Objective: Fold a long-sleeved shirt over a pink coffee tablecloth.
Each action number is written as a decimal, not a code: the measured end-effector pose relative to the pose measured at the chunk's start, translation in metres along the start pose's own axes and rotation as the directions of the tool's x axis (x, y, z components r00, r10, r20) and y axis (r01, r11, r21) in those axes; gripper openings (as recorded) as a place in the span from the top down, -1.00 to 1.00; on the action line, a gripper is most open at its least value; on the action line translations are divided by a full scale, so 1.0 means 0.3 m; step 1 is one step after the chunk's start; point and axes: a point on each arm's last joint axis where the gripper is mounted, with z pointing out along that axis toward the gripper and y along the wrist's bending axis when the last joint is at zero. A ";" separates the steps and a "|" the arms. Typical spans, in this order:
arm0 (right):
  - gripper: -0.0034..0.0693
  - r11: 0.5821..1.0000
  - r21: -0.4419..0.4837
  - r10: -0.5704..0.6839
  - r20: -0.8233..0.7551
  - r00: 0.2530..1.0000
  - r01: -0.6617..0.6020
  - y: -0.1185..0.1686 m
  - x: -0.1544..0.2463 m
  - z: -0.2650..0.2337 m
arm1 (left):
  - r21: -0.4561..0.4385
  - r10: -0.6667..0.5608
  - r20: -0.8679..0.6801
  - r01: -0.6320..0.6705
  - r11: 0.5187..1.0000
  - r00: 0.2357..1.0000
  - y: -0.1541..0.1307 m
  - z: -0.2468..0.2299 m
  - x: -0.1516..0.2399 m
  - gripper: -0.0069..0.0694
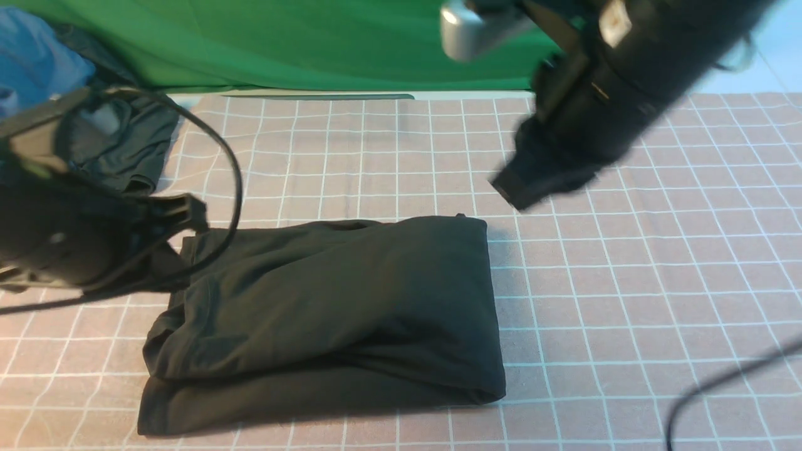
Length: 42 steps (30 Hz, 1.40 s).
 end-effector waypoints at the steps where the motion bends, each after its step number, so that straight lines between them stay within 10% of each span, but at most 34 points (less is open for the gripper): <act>1: 0.80 1.000 0.000 0.002 -0.006 1.000 -0.002 0.002 0.027 -0.001 | -0.023 -0.015 0.008 0.016 1.000 1.000 0.007 0.034 -0.018 0.78; 19: 0.80 1.000 -0.008 0.022 -0.036 0.999 -0.022 0.005 0.222 0.124 | -0.183 -0.067 -0.038 0.059 0.981 0.997 0.084 0.430 -0.100 -0.50; 24: 0.80 1.000 -0.016 0.026 -0.025 0.999 -0.026 0.008 0.219 0.123 | -0.190 -0.062 -0.058 0.050 0.980 0.996 0.089 0.453 -0.095 -0.20; 28: 0.80 0.999 -0.025 0.025 0.012 1.000 -0.024 0.011 0.210 0.117 | -0.185 0.002 -0.069 -0.015 0.983 0.998 0.089 0.453 -0.096 0.63; 42: 0.80 0.998 -0.059 0.035 0.036 0.999 -0.033 0.022 0.204 0.112 | -0.189 0.118 0.055 -0.106 0.976 0.992 0.057 0.401 -0.202 0.70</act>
